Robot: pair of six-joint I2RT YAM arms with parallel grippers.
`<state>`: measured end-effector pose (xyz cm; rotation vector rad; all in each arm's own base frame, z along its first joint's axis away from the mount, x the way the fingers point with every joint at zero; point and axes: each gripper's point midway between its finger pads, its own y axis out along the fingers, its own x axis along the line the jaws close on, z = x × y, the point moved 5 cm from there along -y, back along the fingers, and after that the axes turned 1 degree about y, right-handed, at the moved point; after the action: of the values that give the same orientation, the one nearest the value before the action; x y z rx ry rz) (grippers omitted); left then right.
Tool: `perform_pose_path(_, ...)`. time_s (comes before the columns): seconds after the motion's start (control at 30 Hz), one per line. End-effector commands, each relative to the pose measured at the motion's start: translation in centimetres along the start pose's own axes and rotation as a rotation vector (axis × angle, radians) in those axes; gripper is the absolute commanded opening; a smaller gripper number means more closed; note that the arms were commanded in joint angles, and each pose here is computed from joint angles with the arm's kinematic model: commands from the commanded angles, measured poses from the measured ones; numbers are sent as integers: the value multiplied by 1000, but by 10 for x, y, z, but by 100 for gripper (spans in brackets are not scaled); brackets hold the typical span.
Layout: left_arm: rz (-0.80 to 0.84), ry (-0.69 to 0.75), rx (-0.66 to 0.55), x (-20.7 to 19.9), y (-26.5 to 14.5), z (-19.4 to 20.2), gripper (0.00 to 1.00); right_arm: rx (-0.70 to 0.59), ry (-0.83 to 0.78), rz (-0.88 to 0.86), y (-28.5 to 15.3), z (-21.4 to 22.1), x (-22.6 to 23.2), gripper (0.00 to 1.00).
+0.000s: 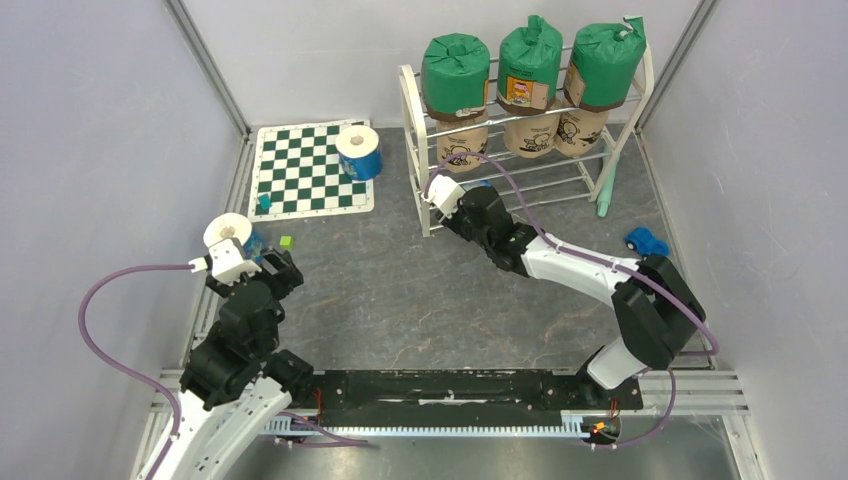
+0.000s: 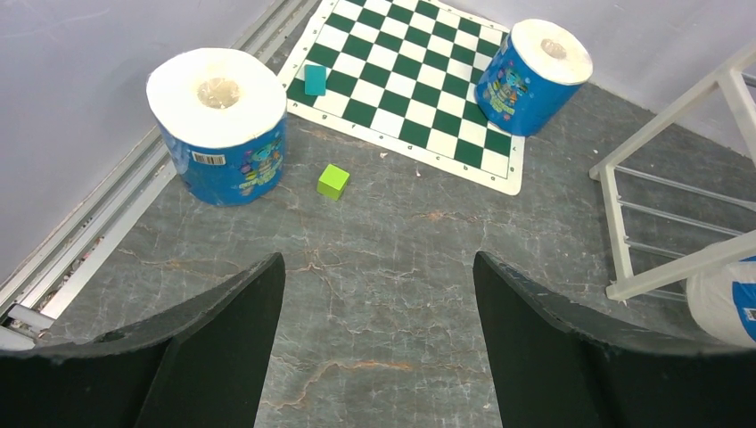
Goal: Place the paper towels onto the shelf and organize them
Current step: Place the paper towel on the shelf.
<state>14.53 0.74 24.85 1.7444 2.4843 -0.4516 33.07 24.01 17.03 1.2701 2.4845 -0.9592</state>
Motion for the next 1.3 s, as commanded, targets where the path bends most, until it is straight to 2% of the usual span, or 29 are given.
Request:
perform_pose_path(0.0, 0, -28, -38, -1, 1, -7, 83, -122, 10, 83, 10, -21, -17, 16)
perform_pose_path(0.4, 2, -32, -41, -1, 1, -8, 83, -157, 0, 134, 28, -9, -22, 17)
perform_pose_path(0.8, 0, -32, -41, -1, 1, -8, 83, -238, -35, 174, 32, -18, -27, 24)
perform_pose_path(0.9, -1, -30, -39, -1, 1, -7, 83, -239, -40, 175, 37, -20, -28, 27)
perform_pose_path(1.07, 1, -31, -39, -2, 1, -8, 83, -228, -41, 181, 44, -19, -28, 40)
perform_pose_path(1.27, 0, -29, -36, -1, 1, -7, 83, -214, -40, 183, 49, -14, -27, 48)
